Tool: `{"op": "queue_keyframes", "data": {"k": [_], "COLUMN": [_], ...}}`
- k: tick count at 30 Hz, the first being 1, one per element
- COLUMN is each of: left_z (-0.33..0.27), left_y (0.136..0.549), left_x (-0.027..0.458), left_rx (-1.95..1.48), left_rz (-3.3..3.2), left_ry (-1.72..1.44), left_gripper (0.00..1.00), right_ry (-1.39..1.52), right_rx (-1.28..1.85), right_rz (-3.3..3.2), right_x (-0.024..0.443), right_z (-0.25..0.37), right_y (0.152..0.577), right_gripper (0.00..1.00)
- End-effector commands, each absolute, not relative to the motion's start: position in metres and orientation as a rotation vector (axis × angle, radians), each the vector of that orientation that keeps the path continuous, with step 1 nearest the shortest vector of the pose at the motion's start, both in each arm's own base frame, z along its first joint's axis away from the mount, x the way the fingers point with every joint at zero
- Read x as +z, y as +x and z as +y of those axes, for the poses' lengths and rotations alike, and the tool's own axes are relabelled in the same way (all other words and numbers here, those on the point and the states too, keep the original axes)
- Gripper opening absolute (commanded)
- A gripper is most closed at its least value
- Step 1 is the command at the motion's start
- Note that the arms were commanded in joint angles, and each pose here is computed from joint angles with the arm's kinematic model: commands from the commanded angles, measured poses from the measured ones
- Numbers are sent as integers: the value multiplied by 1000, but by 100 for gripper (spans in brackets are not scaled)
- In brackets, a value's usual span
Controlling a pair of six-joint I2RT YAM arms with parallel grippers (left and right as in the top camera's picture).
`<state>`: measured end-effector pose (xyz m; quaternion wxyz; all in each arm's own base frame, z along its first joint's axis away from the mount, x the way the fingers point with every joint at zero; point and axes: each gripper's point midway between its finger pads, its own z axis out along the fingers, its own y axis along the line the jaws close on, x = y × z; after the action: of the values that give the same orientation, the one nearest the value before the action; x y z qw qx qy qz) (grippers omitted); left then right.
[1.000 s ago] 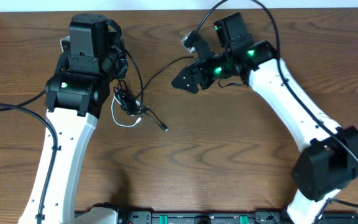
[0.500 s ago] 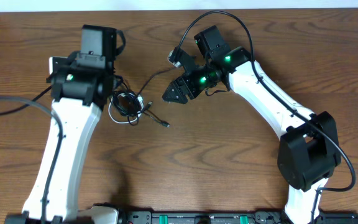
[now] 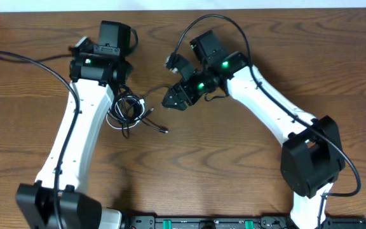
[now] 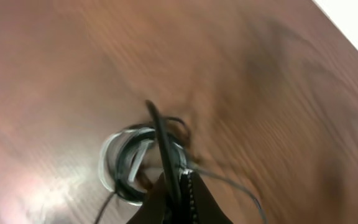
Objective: Untangle cables
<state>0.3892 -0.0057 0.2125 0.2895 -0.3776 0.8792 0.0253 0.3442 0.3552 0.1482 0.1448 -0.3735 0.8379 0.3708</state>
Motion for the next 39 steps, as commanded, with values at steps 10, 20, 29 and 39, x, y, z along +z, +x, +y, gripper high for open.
{"op": "queue_keyframes", "data": {"k": [10, 20, 29, 39], "left_z": [-73, -68, -54, -3], "left_y": [359, 327, 344, 355], "left_x": [387, 451, 441, 375], "left_rx": [-589, -704, -683, -438], "left_rz": [2030, 1803, 1779, 1777], "left_ry": [-443, -463, -632, -1120], "left_gripper": [7, 7, 7, 7], "right_ry": [-1074, -1090, -1164, -1052], "right_rx": [1101, 1215, 1414, 1250], "right_rz": [2383, 2312, 2211, 2411], "right_x": [150, 164, 182, 158], "right_z": [361, 371, 384, 366], "right_y": [347, 343, 321, 330], "right_gripper": [73, 72, 72, 62]}}
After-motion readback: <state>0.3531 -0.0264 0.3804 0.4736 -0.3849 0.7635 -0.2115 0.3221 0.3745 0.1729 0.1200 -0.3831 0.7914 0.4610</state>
